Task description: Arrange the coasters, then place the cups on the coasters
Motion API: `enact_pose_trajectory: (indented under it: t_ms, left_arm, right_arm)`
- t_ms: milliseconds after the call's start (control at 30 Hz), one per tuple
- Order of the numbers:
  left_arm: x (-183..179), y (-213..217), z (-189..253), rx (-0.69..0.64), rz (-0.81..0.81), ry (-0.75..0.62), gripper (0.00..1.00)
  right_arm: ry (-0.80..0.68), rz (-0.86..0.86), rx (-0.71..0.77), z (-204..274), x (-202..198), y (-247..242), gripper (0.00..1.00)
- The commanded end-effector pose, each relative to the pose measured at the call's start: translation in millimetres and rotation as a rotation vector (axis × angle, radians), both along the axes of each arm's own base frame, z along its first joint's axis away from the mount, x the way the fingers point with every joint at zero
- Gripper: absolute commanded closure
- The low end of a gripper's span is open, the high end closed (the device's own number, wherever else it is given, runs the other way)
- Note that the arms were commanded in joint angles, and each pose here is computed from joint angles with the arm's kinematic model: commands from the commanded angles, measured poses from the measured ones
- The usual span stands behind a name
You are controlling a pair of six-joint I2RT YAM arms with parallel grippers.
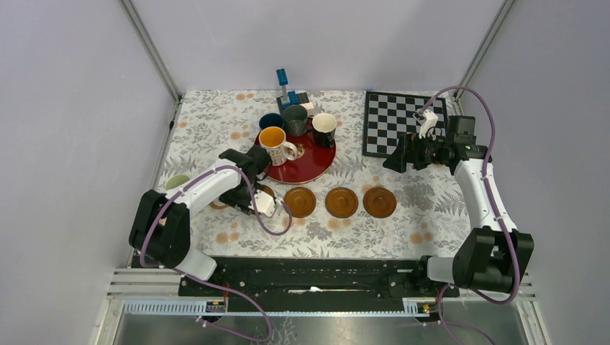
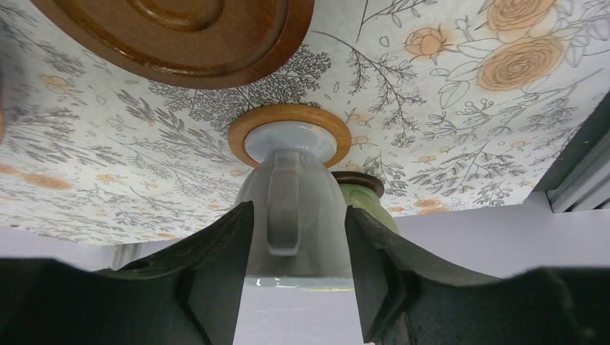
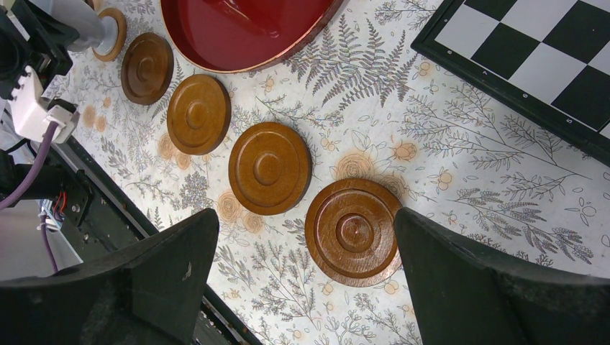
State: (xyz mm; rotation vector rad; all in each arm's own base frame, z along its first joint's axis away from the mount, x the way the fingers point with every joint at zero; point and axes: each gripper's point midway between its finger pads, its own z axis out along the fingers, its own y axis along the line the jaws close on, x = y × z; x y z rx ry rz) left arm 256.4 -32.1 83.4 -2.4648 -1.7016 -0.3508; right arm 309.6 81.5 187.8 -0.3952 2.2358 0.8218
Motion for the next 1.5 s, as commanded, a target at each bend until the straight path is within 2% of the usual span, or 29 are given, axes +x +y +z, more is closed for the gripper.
enact_pose_trajectory:
  t_ms: [0,100,200,400,567,700,833,1467]
  left_arm:
    - [-6.9,-20.1,30.2,-0.061,-0.009,-0.016,0.42]
    - [-1.3,-34.0,45.2,-0.111,0.023,-0.032,0.38]
    - [13.8,-54.5,59.6,-0.201,0.091,-0.055,0.41]
    - [43.5,-63.8,57.3,-0.244,0.178,-0.146,0.63]
    - [57.6,-53.9,44.9,-0.225,0.199,-0.208,0.73]
    - [52.1,-45.5,32.5,-0.205,0.208,-0.170,0.74]
    - [37.9,-37.8,20.7,-0.178,0.188,-0.124,0.71]
    - [11.5,-32.8,17.3,-0.173,0.200,0.001,0.71]
  right_arm:
    - [-0.011,0.010,0.019,4.3,-0.9,2.5,0.02]
    - [-0.012,0.013,0.022,5.3,-1.3,3.1,0.02]
    - [-0.012,0.016,0.023,5.3,-1.6,3.4,0.02]
    - [-0.013,0.022,0.026,5.6,-3.8,4.3,0.02]
    - [-0.017,0.022,0.020,5.4,-4.3,3.7,0.02]
    - [-0.019,0.023,0.019,5.4,-4.0,3.6,0.02]
    - [-0.016,0.021,0.017,4.7,-3.6,3.3,0.02]
    - [-0.004,0.017,0.019,1.9,-2.2,3.0,0.02]
